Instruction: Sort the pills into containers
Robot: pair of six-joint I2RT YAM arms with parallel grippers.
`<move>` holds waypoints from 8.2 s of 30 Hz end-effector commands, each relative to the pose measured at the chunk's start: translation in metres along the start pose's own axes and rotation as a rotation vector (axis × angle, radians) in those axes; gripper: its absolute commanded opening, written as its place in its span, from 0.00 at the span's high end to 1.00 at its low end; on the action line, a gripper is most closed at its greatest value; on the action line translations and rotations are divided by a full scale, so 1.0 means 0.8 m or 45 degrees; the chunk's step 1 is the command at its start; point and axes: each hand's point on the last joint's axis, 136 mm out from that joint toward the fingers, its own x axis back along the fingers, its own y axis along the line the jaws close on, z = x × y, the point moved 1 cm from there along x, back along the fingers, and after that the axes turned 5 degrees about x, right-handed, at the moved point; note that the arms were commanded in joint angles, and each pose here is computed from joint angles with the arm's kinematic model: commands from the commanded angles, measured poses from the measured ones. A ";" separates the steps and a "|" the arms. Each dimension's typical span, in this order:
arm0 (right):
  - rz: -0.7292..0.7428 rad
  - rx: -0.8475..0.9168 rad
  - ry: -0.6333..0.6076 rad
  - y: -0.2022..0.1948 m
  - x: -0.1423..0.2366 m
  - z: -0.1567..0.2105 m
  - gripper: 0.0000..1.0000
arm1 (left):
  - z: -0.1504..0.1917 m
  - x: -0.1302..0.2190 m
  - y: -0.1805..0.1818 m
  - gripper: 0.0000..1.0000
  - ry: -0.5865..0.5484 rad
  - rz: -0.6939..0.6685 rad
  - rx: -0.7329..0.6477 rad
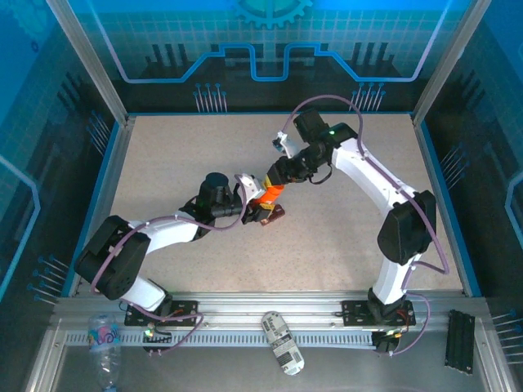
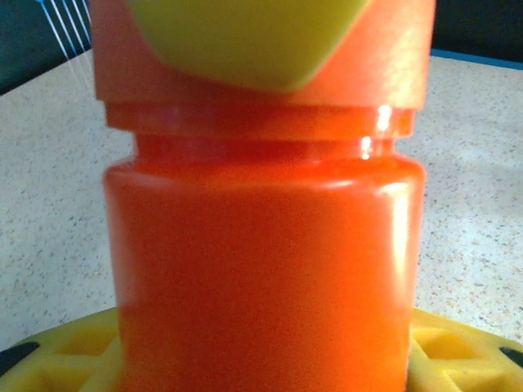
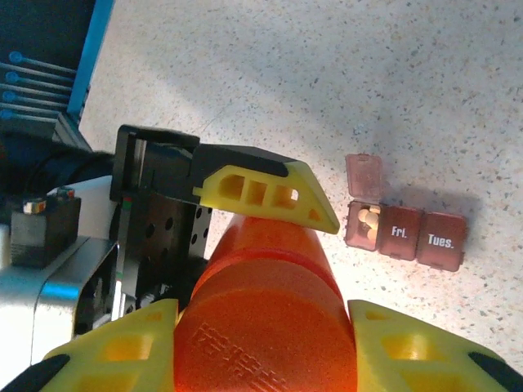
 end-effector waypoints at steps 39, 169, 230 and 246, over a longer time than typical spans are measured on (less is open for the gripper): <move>0.026 0.528 -0.396 0.021 0.130 0.004 0.18 | -0.096 0.029 -0.043 1.00 -0.133 0.489 0.065; -0.020 0.158 -0.256 0.014 0.025 0.005 0.76 | -0.136 0.036 -0.016 1.00 -0.264 0.354 0.074; -0.012 0.392 -0.293 0.076 0.089 -0.006 0.44 | -0.129 0.044 -0.041 1.00 -0.245 0.446 -0.004; -0.163 0.739 -0.631 0.098 0.137 -0.008 0.71 | -0.137 0.046 -0.048 1.00 -0.298 0.520 0.048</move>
